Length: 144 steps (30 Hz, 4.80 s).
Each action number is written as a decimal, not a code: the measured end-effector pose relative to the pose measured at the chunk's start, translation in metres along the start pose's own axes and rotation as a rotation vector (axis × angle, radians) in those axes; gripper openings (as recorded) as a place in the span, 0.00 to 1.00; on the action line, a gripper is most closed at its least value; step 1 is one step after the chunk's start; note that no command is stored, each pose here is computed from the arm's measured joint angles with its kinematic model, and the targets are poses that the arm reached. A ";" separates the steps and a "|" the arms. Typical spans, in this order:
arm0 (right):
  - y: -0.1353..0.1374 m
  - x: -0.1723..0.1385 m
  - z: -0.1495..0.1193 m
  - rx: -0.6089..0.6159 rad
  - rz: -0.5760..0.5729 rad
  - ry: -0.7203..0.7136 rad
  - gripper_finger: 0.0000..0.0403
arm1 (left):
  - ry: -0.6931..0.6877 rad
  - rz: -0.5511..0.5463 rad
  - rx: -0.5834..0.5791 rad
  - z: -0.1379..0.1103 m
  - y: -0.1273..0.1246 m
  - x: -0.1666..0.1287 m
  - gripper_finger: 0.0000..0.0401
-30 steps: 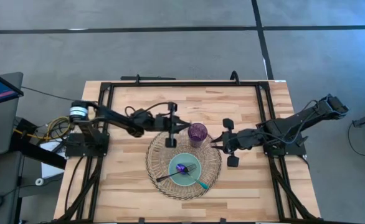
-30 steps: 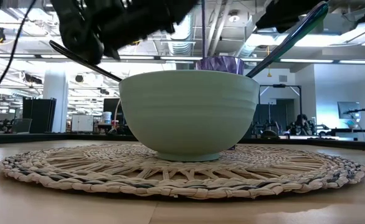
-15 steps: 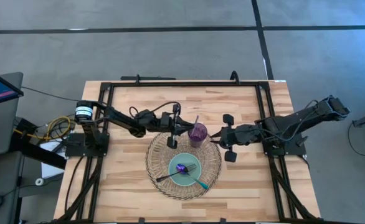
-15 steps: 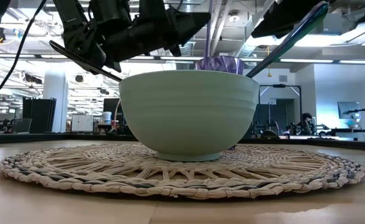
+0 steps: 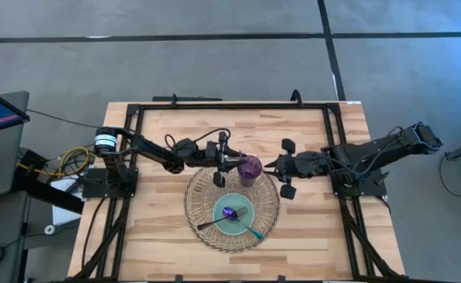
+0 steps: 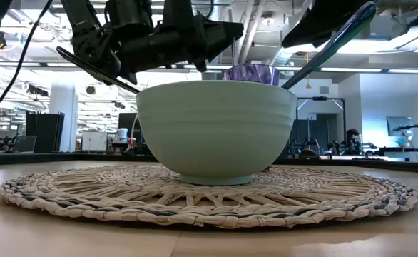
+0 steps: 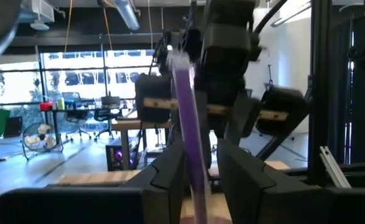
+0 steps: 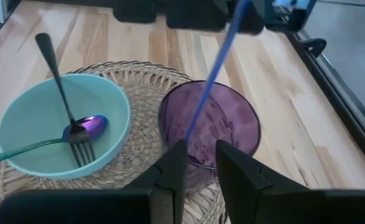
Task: Pick & Place Utensil
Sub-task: Put the purple straw into the purple cup, then return to Home Position
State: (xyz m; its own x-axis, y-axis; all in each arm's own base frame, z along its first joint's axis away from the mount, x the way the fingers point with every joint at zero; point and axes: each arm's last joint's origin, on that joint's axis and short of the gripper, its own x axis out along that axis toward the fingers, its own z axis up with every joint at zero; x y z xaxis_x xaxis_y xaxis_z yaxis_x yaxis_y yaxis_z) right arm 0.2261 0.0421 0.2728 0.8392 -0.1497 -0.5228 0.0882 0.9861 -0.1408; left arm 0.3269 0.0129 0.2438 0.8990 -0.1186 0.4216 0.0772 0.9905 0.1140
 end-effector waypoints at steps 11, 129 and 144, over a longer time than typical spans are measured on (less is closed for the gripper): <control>-0.003 0.001 0.000 0.042 -0.011 0.000 0.19 | -0.175 -0.054 0.025 0.068 -0.004 -0.005 0.23; -0.034 -0.061 -0.149 0.091 -0.039 -0.596 0.19 | 0.308 0.045 -0.078 0.038 -0.035 -0.222 0.23; -0.032 -0.050 -0.158 0.128 -0.059 -0.599 0.19 | 0.450 0.040 -0.096 0.022 -0.035 -0.219 0.23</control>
State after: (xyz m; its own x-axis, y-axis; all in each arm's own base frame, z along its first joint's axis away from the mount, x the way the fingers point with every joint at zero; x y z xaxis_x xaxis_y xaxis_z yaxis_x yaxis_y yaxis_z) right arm 0.0969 0.0065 0.1708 0.9833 -0.1744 0.0512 0.1763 0.9838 -0.0334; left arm 0.1184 0.0024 0.1670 0.9982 -0.0591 -0.0107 0.0592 0.9982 0.0124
